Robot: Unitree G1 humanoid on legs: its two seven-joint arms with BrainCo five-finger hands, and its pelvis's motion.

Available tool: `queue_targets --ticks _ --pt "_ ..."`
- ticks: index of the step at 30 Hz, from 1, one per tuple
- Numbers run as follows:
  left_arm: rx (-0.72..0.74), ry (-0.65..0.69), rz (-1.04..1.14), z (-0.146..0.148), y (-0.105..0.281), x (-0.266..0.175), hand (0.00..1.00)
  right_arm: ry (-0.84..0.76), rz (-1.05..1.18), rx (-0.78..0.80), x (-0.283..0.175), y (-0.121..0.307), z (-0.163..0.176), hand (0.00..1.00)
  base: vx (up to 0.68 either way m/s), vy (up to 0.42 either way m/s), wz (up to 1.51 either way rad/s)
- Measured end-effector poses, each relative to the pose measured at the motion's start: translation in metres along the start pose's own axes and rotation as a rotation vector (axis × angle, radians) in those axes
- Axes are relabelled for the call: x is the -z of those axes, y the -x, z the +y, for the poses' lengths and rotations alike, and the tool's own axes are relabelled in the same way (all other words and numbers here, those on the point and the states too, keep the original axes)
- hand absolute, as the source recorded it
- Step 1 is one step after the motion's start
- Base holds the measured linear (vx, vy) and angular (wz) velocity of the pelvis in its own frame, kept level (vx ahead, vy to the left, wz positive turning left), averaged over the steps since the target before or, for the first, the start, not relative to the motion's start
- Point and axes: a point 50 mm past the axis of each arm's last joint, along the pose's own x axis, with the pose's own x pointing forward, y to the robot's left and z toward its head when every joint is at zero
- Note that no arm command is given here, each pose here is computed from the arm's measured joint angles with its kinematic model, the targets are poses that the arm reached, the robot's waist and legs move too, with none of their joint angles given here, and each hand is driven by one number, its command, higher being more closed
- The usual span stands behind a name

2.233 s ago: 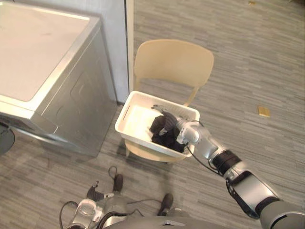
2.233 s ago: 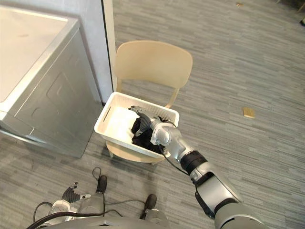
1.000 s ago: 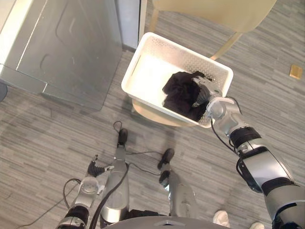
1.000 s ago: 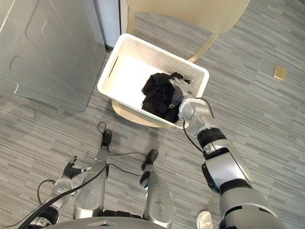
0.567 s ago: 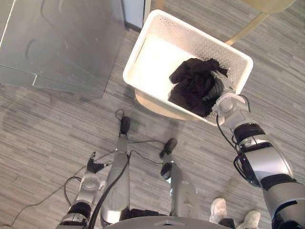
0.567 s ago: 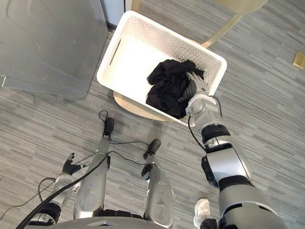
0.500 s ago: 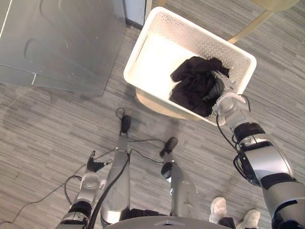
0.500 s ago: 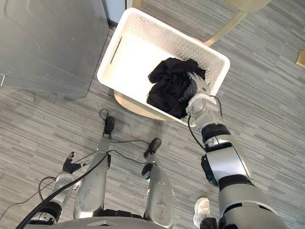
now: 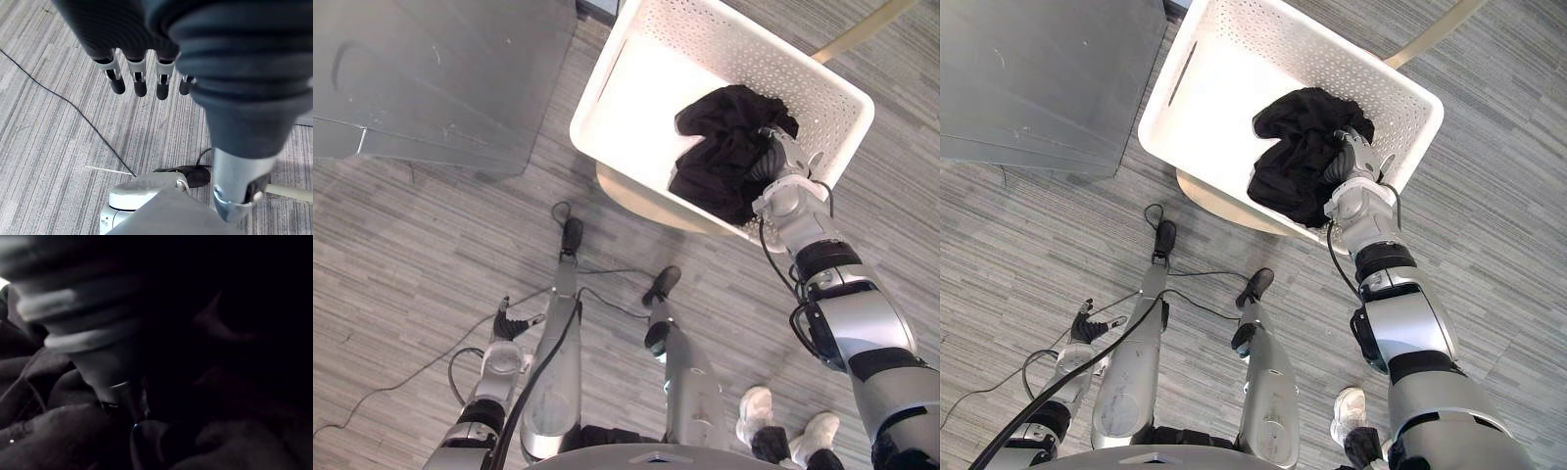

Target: Pick up the laundry basket with both hands and put the clothes into the washing machine.

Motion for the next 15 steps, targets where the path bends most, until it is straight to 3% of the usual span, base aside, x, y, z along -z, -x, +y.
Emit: queue_targets --ticks 15 --pt "-0.010 -0.004 -0.001 -0.0011 0.0004 -0.0005 0.00 -0.009 0.010 0.000 0.0035 0.0022 0.0037 1.00 0.00 -0.001 0.00"
